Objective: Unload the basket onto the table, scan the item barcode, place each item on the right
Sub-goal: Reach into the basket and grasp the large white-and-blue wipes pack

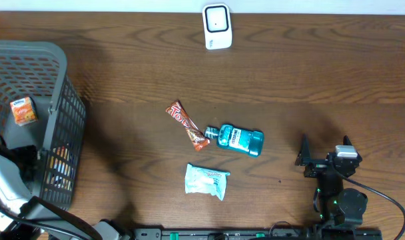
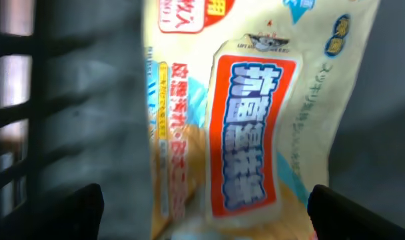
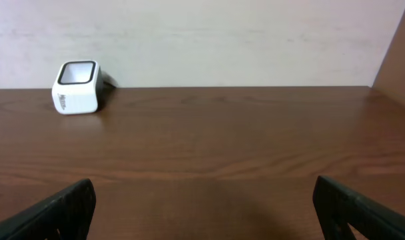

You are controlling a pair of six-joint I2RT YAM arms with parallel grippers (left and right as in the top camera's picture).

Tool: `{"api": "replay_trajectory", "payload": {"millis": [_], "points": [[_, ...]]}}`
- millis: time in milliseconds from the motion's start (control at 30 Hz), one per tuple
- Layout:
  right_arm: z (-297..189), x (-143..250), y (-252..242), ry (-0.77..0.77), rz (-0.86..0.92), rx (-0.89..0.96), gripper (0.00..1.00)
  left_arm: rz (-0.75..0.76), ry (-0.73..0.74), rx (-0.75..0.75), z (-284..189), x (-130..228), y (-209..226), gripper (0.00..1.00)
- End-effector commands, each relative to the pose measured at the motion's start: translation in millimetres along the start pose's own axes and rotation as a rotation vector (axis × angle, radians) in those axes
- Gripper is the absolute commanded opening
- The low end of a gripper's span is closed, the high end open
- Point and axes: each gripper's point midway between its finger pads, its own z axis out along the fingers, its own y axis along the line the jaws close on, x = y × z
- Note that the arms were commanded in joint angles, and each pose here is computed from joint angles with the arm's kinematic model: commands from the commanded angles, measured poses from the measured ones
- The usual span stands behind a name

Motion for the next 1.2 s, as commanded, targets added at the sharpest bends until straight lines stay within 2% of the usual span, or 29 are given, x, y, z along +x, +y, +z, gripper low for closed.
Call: {"api": "replay_trajectory", "payload": {"millis": [0, 167, 367, 433, 500, 533, 600, 767, 867, 1167], "points": [[0.0, 1.1, 1.4, 0.004, -0.015, -0.006, 0.99, 0.052, -0.016, -0.01, 14.8, 3.1, 8.0, 0.98], [0.0, 1.1, 1.4, 0.004, -0.015, -0.006, 0.99, 0.073, -0.058, -0.014, 31.3, -2.6, 8.3, 0.98], [0.0, 1.1, 1.4, 0.004, -0.014, -0.006, 0.99, 0.087, 0.015, -0.09, 63.0, 10.2, 18.5, 0.97], [0.0, 1.1, 1.4, 0.004, -0.015, -0.006, 0.99, 0.092, 0.05, -0.125, 73.1, 16.9, 24.4, 0.65], [0.0, 1.1, 1.4, 0.004, -0.015, -0.006, 0.99, 0.096, 0.078, -0.144, 77.5, 22.4, 28.2, 0.44], [0.0, 1.1, 1.4, 0.004, -0.015, -0.006, 0.99, 0.096, 0.087, -0.148, 77.8, 24.3, 29.3, 0.29], [0.0, 1.1, 1.4, 0.004, -0.015, -0.006, 0.99, 0.096, 0.093, -0.142, 75.7, 25.5, 28.9, 0.08], [0.0, 1.0, 1.4, 0.003, -0.014, -0.006, 0.99, 0.09, 0.09, -0.084, 59.5, 23.2, 18.6, 0.07], [0.0, 1.1, 1.4, 0.004, -0.014, -0.006, 0.99, 0.101, 0.066, 0.005, 39.6, 17.3, 3.0, 0.07], [0.0, 1.1, 1.4, 0.004, -0.014, -0.006, 0.99, 0.093, -0.173, 0.332, -68.2, -16.1, -36.3, 0.07]]}}
